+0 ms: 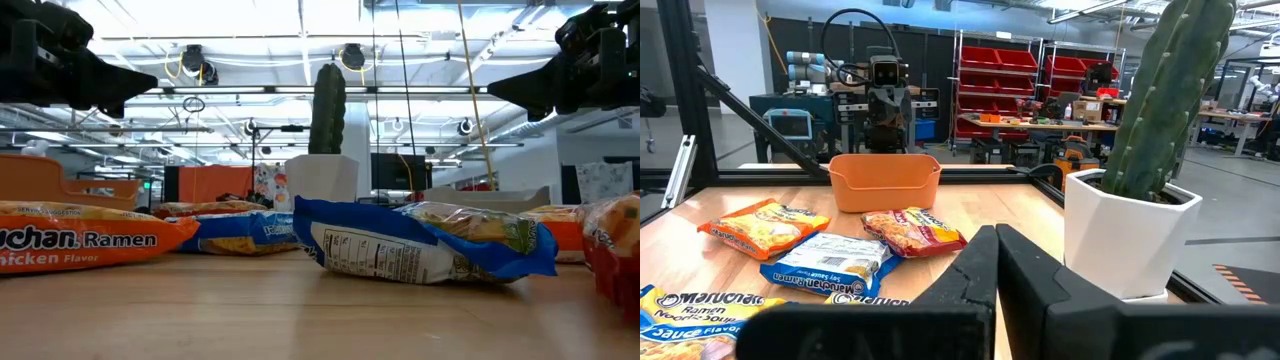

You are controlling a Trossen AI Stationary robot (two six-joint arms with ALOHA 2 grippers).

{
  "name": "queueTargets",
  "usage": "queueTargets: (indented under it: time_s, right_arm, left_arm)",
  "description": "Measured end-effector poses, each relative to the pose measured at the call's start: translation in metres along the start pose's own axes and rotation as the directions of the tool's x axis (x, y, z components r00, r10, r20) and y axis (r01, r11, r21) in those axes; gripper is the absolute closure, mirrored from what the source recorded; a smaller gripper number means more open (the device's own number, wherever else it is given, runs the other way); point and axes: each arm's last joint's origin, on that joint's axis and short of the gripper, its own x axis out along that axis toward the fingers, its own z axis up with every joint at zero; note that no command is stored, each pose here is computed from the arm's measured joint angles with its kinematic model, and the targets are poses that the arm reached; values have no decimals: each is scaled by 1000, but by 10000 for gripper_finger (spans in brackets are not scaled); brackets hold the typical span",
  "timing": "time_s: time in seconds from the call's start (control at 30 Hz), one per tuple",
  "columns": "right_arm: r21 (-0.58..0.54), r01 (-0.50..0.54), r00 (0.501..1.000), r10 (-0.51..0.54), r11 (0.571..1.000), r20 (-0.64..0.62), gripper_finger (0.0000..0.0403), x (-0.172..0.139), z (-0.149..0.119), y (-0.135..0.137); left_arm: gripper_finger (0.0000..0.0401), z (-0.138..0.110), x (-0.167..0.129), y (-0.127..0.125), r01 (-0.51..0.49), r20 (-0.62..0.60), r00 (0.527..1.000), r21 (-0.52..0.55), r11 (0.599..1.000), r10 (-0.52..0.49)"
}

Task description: Sort Maruchan noodles

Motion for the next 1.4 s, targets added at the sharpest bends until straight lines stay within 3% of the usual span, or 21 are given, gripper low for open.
queueTargets:
  time_s: [1.4]
  right_arm:
    - [10, 4, 999, -5, 1000, 43, 403, 0, 4, 0]
  left_arm:
    - [400, 0, 0, 0, 0, 0, 1000, 0, 1000, 0]
